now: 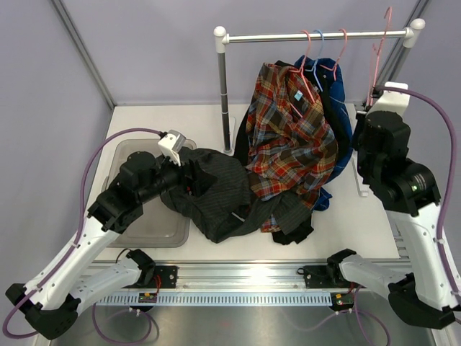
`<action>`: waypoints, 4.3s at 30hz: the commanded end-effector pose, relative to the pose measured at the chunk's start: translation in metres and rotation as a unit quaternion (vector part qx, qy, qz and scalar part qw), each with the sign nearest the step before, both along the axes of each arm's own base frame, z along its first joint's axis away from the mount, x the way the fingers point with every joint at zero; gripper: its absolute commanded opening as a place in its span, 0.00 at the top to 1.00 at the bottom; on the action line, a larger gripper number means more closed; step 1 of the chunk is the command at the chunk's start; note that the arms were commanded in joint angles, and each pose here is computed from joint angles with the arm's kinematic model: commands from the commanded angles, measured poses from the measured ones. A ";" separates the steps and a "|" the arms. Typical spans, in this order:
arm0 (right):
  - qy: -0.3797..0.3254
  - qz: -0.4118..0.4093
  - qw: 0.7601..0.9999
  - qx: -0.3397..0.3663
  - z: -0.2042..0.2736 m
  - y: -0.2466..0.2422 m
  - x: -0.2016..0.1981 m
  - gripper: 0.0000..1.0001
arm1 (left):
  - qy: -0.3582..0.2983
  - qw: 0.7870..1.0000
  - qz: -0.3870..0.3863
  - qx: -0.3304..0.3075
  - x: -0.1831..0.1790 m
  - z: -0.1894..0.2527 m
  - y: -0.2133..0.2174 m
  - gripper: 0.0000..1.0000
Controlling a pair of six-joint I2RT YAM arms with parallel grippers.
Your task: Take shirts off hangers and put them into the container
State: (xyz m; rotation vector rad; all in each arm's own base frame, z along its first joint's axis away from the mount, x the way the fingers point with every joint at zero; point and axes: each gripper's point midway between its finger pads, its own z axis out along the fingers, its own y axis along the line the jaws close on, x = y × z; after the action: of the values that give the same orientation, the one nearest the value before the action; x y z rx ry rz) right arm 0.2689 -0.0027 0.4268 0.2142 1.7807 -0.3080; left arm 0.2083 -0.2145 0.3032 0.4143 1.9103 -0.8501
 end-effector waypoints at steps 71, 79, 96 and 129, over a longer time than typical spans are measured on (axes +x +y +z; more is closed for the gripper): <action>-0.115 0.249 0.945 0.176 0.060 0.039 -0.161 0.01 | 0.307 0.891 0.062 0.328 0.037 -0.313 -0.039 0.43; -0.103 0.310 0.920 0.217 0.052 0.065 -0.168 0.00 | 0.216 0.901 0.146 0.346 0.077 -0.236 -0.018 1.00; -0.099 0.344 0.908 0.218 0.068 0.079 -0.159 0.01 | -0.331 0.815 0.458 0.132 0.039 0.342 0.183 1.00; -0.103 0.380 0.890 0.230 0.065 0.093 -0.163 0.01 | -0.147 0.894 0.399 0.139 0.029 0.130 0.169 1.00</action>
State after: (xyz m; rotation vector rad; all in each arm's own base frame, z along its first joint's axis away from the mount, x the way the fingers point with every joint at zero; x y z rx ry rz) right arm 0.1101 0.0817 0.4807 -0.0814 1.6087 0.6380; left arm 0.2371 -0.0538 0.4471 0.0340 1.6617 0.0677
